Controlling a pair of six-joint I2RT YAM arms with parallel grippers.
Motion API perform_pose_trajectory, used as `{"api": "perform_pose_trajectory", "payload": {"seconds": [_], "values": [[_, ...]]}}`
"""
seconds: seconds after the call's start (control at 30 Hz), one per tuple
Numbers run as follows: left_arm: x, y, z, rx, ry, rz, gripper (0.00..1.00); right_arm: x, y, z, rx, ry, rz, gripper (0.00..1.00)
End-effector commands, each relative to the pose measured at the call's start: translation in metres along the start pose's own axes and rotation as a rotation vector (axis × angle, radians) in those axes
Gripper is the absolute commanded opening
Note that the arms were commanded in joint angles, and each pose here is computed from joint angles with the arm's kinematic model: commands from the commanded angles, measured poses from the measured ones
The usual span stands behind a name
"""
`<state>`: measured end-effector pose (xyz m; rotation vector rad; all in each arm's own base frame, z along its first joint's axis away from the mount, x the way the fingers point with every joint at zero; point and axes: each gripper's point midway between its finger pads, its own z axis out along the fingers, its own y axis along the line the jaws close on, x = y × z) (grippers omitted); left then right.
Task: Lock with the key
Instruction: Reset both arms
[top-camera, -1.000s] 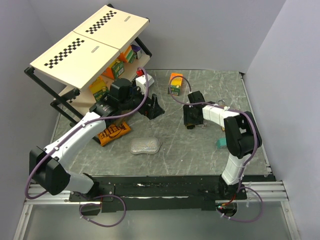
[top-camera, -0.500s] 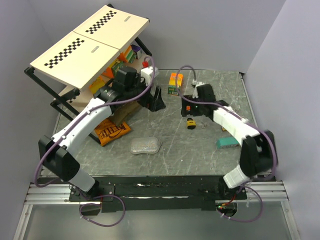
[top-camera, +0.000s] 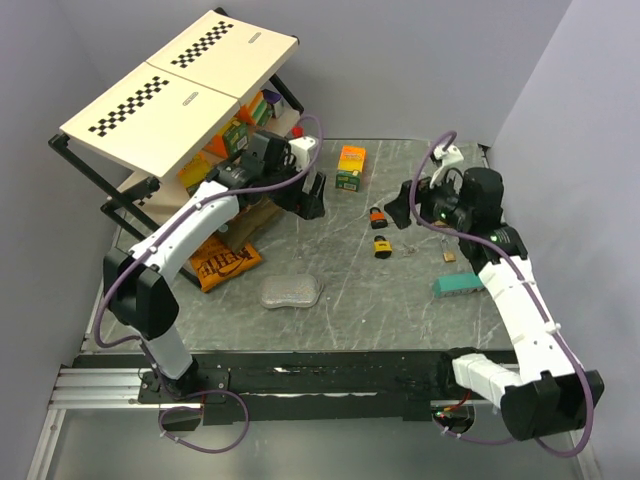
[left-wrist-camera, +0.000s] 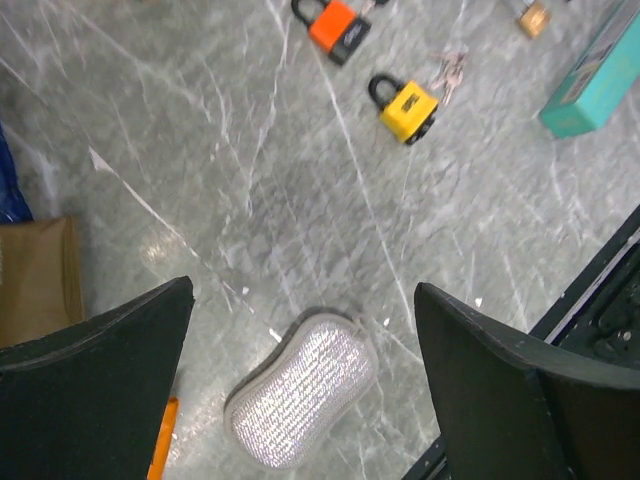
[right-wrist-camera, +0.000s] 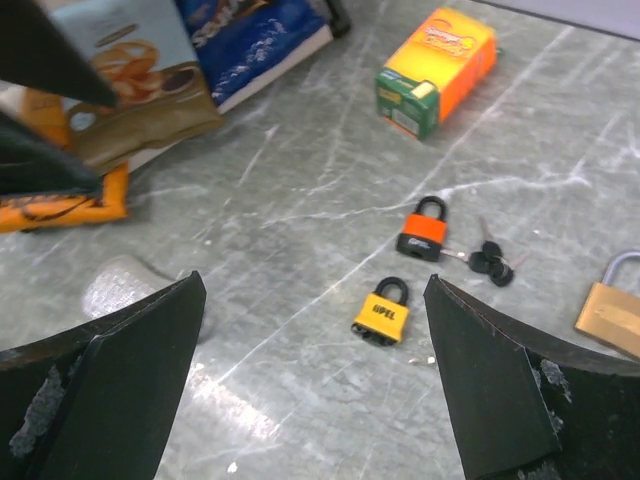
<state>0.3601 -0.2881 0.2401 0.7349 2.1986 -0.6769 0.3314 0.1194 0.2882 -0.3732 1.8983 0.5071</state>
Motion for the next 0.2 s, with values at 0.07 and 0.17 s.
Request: {"api": "perform_pose_trajectory", "payload": {"seconds": [0.07,0.17], "values": [[0.005,0.003,0.001,-0.006,-0.005,0.017,0.96,0.019,0.022,-0.02,-0.104,0.001,0.002,0.99],[0.001,-0.003,-0.003,0.022,-0.017,0.056,0.96,0.018,0.029,-0.025,-0.137,-0.008,-0.013,0.99]]}}
